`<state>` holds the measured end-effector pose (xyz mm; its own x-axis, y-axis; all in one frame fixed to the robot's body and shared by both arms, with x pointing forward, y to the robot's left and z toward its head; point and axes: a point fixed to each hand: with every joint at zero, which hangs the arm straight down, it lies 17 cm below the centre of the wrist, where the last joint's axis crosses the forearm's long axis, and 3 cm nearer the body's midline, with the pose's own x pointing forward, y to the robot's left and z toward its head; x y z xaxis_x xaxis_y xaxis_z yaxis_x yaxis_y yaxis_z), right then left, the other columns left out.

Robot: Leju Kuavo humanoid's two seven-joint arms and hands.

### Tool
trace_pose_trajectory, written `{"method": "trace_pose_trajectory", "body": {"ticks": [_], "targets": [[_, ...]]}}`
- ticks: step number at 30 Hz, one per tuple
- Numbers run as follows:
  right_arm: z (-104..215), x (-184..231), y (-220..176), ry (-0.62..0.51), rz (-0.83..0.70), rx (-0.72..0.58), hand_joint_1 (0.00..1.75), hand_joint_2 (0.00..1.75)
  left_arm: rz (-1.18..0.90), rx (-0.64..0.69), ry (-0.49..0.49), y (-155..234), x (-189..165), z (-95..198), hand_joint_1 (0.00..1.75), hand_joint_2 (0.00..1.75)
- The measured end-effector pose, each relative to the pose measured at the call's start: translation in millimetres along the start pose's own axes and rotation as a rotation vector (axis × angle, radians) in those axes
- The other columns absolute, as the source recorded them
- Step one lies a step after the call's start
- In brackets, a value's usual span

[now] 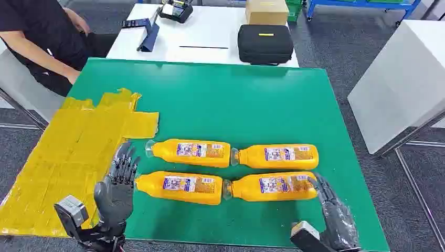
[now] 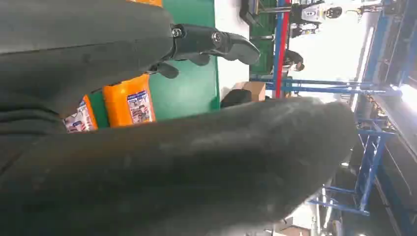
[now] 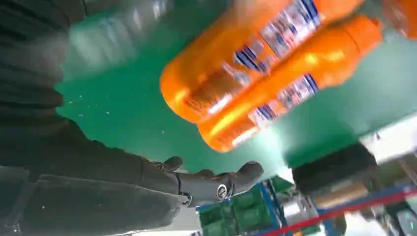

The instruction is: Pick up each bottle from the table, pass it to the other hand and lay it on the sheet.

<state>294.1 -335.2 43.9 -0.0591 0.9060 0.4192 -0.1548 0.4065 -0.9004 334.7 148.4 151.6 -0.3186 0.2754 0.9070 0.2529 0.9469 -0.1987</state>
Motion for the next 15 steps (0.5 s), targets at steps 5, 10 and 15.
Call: {"method": "trace_pose_trajectory", "body": {"ticks": [5, 10, 15], "targets": [[-5.3, -2.7, 6.7, -0.006, 0.047, 0.038, 0.00, 1.75, 0.001, -0.006, 0.004, -0.9, -1.2, 2.0, 0.00, 0.00], [-14.9, -5.0, 12.8, -0.027, 0.098, 0.072, 0.00, 1.75, 0.019, 0.004, 0.002, 0.7, -2.5, 6.6, 0.00, 0.00], [-22.3, -14.6, 10.9, -0.048, 0.126, 0.095, 0.00, 1.75, 0.017, 0.039, 0.021, -2.0, -7.0, 13.7, 0.00, 0.00]]}}
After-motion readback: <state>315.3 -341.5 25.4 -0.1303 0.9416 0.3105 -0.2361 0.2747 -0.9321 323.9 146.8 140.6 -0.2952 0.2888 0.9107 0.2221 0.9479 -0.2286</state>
